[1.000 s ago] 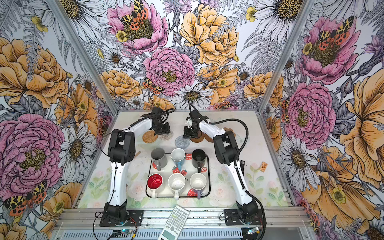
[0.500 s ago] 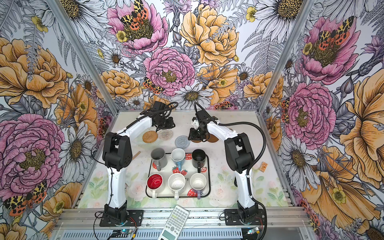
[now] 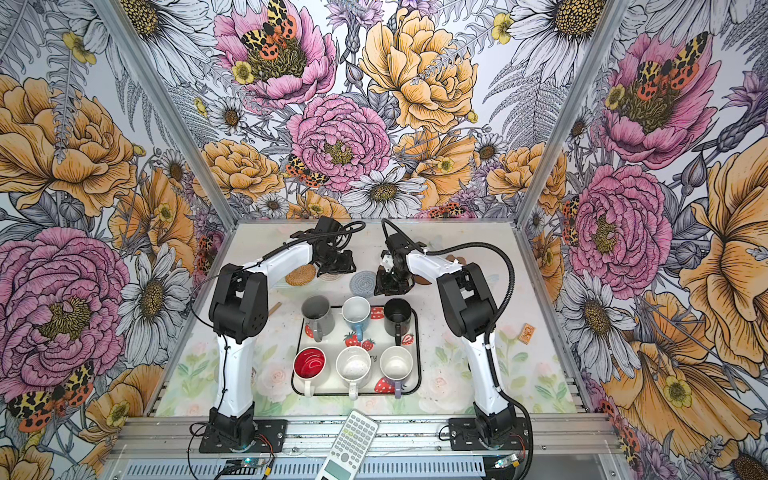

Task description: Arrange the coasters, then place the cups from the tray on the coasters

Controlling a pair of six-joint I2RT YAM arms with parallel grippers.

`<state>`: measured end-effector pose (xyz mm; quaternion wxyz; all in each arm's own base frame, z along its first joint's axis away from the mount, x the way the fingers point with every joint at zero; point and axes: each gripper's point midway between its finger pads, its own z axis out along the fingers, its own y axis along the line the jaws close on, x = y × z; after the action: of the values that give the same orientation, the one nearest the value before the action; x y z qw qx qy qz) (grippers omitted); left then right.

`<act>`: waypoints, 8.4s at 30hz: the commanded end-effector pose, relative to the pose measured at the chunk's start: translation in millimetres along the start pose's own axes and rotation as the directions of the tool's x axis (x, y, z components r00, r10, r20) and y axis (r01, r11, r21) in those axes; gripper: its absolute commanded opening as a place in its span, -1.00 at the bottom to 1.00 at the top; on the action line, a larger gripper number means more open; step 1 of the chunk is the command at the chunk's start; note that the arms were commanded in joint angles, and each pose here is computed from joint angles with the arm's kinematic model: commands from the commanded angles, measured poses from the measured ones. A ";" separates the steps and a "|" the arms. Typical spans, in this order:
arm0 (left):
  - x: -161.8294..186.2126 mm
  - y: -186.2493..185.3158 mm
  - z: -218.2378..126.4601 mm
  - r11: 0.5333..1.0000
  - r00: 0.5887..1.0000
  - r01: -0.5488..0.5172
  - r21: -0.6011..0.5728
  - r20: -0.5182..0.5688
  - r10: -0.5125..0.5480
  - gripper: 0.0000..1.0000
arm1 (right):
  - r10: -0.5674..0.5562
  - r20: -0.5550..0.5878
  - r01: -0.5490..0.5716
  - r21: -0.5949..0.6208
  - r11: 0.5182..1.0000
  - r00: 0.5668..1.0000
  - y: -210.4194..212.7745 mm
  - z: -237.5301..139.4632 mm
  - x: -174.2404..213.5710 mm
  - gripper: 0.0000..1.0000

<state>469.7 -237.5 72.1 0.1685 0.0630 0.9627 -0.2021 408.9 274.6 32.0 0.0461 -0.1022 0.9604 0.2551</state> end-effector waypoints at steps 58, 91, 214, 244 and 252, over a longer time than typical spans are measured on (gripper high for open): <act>-8.8 1.5 78.0 0.988 0.992 0.121 0.098 -0.058 -0.115 -0.52 | 0.018 0.295 0.019 -0.120 0.993 0.955 44.6 -70.6 -117.6 -0.15; -9.6 0.3 45.4 0.991 0.993 0.114 0.065 -0.009 -0.114 -0.50 | 0.005 0.315 0.026 -0.093 0.995 0.949 42.3 -91.8 -102.0 -0.14; 2.3 214.3 -25.6 0.867 0.943 0.332 -0.372 0.134 -0.303 -0.13 | 0.045 0.338 -0.005 -0.117 0.993 0.940 25.4 -106.9 -74.4 -0.14; -13.0 192.7 -28.9 0.889 0.948 0.316 -0.332 0.155 -0.279 -0.06 | 0.045 0.344 -0.005 -0.115 0.993 0.938 25.0 -110.0 -73.1 -0.14; -32.9 180.5 -54.7 0.900 0.943 0.310 -0.305 0.216 -0.252 -0.01 | 0.036 0.372 0.011 -0.124 0.992 0.927 32.6 -123.1 -76.0 -0.14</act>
<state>510.8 -46.1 34.5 0.2023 -0.1295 0.9698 -0.0430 468.0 255.6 134.6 0.1869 -0.0452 0.9290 0.3162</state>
